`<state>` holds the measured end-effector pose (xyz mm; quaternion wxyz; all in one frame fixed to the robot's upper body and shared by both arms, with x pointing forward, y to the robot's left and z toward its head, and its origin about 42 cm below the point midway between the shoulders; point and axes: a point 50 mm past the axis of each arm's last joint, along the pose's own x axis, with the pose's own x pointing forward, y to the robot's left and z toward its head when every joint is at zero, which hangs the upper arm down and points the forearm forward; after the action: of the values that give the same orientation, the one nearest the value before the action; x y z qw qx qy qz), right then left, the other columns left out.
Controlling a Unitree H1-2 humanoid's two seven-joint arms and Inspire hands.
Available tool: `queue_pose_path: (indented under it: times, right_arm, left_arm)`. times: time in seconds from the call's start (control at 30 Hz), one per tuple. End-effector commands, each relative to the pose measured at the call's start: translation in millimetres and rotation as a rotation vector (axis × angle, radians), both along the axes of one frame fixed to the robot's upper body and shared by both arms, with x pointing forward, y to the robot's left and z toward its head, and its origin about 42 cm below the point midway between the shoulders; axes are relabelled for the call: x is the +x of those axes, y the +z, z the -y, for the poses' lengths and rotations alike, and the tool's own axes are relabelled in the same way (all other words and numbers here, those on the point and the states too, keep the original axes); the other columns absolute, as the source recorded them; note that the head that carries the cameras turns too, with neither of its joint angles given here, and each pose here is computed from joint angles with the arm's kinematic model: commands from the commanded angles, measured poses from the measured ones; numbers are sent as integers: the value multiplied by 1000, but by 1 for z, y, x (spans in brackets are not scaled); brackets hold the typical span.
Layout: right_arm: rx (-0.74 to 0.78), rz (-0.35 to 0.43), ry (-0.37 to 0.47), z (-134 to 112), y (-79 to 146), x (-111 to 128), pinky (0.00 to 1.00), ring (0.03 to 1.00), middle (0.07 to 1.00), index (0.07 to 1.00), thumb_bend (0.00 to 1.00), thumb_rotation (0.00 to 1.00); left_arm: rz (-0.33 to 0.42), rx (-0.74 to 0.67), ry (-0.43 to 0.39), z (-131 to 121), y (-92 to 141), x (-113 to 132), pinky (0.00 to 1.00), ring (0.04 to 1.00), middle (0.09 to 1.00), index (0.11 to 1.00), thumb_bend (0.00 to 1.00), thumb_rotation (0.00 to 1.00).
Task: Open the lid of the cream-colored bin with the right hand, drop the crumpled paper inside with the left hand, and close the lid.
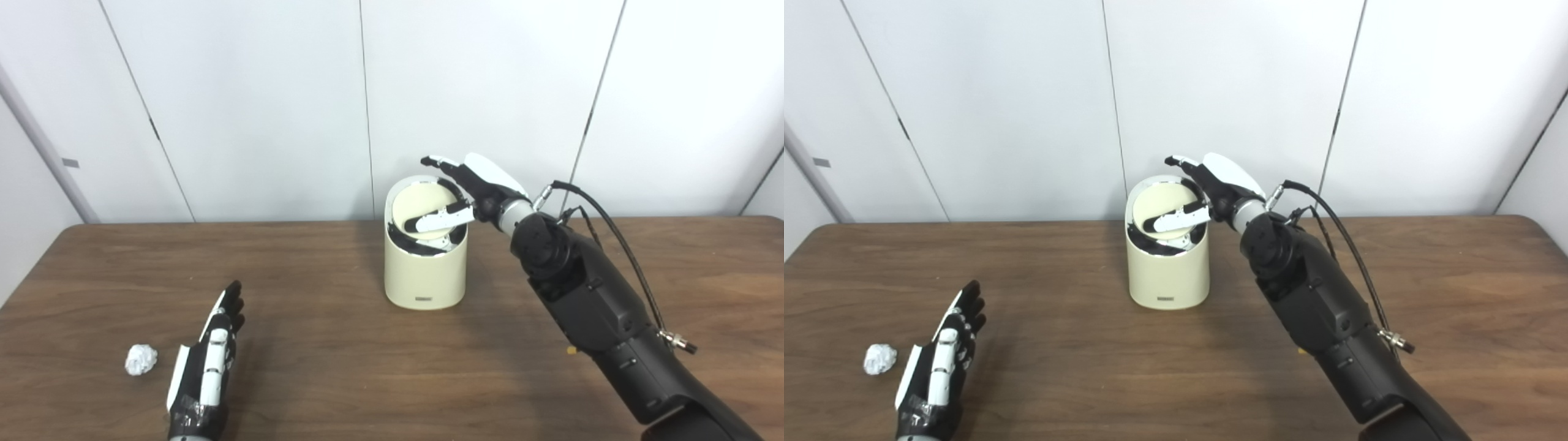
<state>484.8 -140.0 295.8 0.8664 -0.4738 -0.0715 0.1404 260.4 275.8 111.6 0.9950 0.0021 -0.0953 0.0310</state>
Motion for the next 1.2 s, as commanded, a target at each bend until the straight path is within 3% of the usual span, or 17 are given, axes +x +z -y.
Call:
queue_pose_path:
  times: [0.0, 0.57, 1.17]
  right_arm:
    - [-18, 104, 14, 2, 34, 5, 881, 936, 946, 924, 759, 434]
    - [-11, 102, -15, 20, 37, 9, 839, 933, 948, 920, 772, 428]
    - [-68, 133, -5, 22, 21, 12, 893, 931, 933, 905, 783, 379]
  left_arm:
    - [-85, -66, -7, 18, -31, -13, 1000, 1000, 997, 964, 359, 1000]
    - [-92, -59, 0, 18, -30, -15, 1000, 1000, 993, 961, 373, 1000]
    - [-85, -69, 6, 19, -27, -13, 1000, 1000, 988, 957, 379, 1000]
